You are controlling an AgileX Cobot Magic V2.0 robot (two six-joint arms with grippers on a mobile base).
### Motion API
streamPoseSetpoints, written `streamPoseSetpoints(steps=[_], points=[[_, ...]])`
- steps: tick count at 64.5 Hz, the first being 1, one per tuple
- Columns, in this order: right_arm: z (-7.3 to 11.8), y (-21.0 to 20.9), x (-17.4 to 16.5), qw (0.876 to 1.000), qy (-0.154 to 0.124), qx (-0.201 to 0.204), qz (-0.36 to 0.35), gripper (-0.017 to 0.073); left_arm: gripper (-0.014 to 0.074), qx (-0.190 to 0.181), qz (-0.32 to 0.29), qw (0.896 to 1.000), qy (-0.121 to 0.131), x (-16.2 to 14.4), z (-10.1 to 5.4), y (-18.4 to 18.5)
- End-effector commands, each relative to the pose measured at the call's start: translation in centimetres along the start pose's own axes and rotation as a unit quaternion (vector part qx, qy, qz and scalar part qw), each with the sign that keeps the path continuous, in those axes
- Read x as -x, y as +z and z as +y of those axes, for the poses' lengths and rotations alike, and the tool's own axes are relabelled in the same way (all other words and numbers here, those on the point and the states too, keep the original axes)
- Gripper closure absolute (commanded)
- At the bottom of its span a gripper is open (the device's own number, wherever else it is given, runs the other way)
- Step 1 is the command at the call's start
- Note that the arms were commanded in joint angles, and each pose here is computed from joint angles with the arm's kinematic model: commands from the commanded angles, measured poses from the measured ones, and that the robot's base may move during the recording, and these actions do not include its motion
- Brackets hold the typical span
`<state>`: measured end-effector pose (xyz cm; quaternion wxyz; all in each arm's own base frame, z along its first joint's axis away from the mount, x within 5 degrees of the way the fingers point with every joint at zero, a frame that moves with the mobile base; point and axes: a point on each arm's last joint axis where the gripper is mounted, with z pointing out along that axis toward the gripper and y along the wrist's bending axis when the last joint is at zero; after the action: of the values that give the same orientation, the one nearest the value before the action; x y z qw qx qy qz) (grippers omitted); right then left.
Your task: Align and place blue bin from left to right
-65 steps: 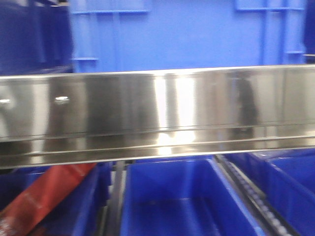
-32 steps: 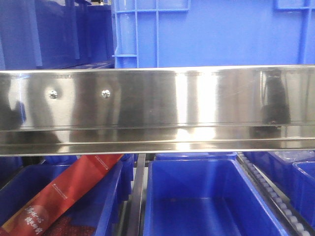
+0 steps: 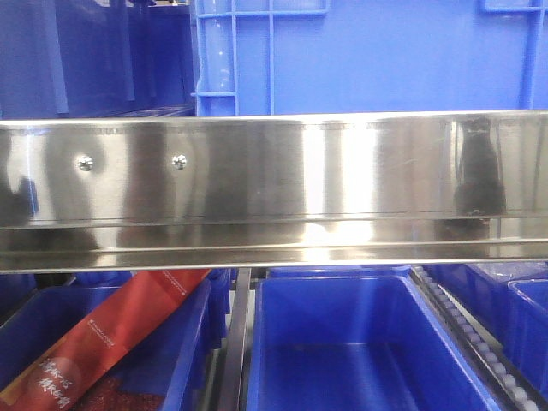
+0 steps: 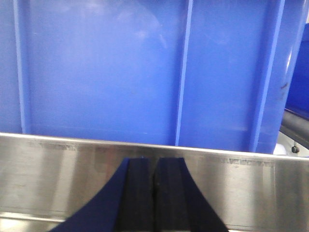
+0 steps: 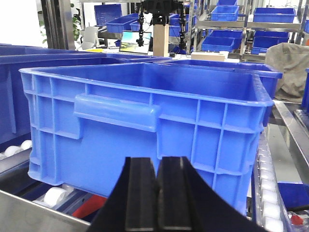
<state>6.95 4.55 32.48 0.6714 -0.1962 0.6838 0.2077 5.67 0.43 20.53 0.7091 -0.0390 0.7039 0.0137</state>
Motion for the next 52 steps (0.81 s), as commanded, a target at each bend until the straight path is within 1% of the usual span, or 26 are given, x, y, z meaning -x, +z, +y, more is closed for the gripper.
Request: streamPoseSetpoints(steps=[1,6,9,11,17,20,23,30,37,42,48,52], points=[[0.0,-0.1,0.2,1.000,-0.008,-0.001,-0.013,0.0721,0.0704,0.000,-0.010,1.000,-0.003,0.2,0.0,0.0],[0.0,-0.1,0.2,1.000,-0.008,-0.001,-0.013,0.0721,0.0704,0.000,-0.010,1.000,-0.003,0.2,0.0,0.0],[0.0,-0.1,0.2,1.000,-0.013,-0.003,-0.013,0.0721,0.0704,0.000,-0.010,1.000,-0.003,0.2,0.0,0.0],[-0.2,-0.2,0.2,0.999,-0.028,-0.012,-0.017,0.0721,0.0704,0.000,-0.010,1.000,-0.003,0.2,0.0,0.0],[-0.7,-0.7,-0.2,0.999,-0.023,-0.045,-0.008,0.0721,0.0704,0.000,-0.010,1.000,-0.003,0.2,0.0,0.0],[-1.1,-1.2,-0.9,0.997,-0.017,-0.072,-0.008,0.0721,0.0704,0.000,-0.010,1.000,-0.003,0.2,0.0,0.0],[-1.4,-1.6,-1.7,0.995,-0.012,-0.098,-0.007,0.0721,0.0704,0.000,-0.010,1.000,-0.003,0.2,0.0,0.0],[-1.8,-2.7,-4.1,0.988,-0.013,-0.150,-0.018,0.0721,0.0704,0.000,-0.010,1.000,-0.003,0.2,0.0,0.0],[-2.0,-3.4,-6.9,0.983,-0.011,-0.182,-0.017,0.0721,0.0704,0.000,-0.010,1.000,-0.003,0.2,0.0,0.0],[-2.1,-3.5,-8.9,0.981,0.001,-0.194,-0.010,0.0721,0.0704,0.000,-0.010,1.000,-0.003,0.2,0.0,0.0],[-2.3,-3.2,-11.1,0.980,0.004,-0.199,0.008,0.0721,0.0704,0.000,-0.010,1.000,-0.003,0.2,0.0,0.0],[-2.4,-3.0,-12.1,0.980,0.007,-0.199,0.000,0.0721,0.0704,0.000,-0.010,1.000,-0.003,0.2,0.0,0.0]])
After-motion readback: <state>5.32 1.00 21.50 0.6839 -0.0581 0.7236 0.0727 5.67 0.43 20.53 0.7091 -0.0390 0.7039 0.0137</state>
